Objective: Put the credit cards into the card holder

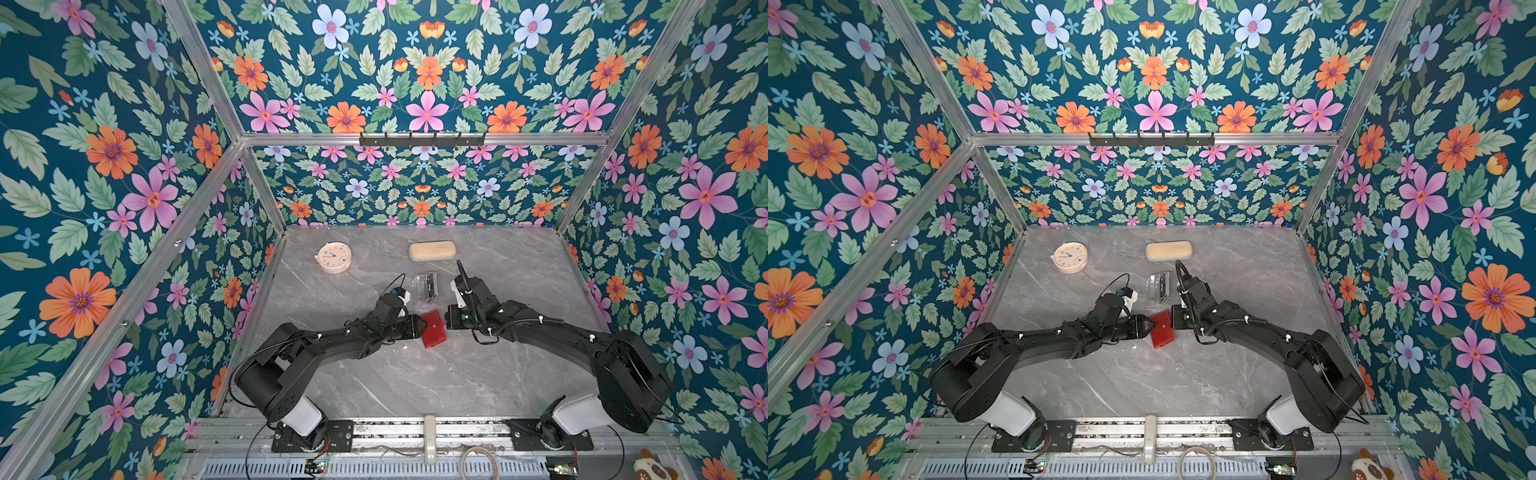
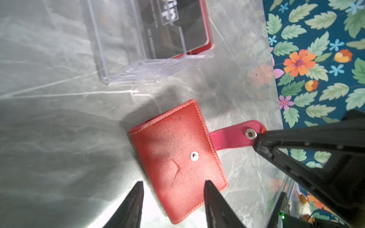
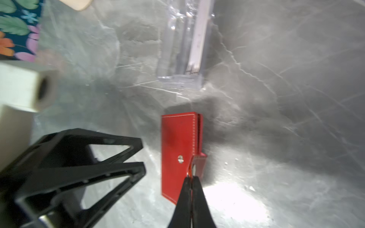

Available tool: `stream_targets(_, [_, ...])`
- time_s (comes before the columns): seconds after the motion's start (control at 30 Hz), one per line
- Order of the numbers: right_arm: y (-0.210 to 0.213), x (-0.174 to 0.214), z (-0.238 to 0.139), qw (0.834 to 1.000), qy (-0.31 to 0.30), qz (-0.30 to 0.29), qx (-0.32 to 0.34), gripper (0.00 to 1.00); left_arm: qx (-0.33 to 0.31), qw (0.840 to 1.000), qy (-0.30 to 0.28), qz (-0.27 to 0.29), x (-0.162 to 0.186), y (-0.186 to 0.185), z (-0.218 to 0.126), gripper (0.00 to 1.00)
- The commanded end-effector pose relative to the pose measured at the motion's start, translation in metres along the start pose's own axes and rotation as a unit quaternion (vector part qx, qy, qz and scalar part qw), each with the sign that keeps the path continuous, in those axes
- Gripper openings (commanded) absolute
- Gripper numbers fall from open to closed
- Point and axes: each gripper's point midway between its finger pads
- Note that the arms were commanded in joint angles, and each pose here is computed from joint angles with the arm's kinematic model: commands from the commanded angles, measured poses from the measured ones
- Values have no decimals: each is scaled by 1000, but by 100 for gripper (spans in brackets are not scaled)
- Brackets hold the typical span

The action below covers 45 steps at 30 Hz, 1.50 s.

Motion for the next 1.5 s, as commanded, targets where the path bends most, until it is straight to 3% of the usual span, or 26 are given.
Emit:
stream_targets(0.0, [16,-1,-5,999,7,-2,-42,0,48,998,-14,28,-8,-18,0,54])
stream_targets(0.37, [39,5,-22,994,22,-18,-102,0,66,997,-28,24,-12,-25,4,58])
stream_targets(0.67, [35,10,-20,995,31,-20,-97,0,36,999,-18,21,-7,-14,6,56])
stream_targets(0.87, [24,4,-23,998,11,-18,-63,0,-8,1000,-11,21,-4,0,3,46])
stream_targets(1.27, [10,9,-17,999,22,-22,-27,0,-165,986,1,7,13,56,-17,50])
stream_targets(1.47, [6,11,-13,999,30,-20,-18,0,-213,977,20,4,28,77,-22,50])
Point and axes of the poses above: each gripper's point midway between its finger pads, its own z axis out along the fingers, its own y axis along the line the jaws close on, x = y × z, and after that the axes turned 12 degrees about z, right-handed
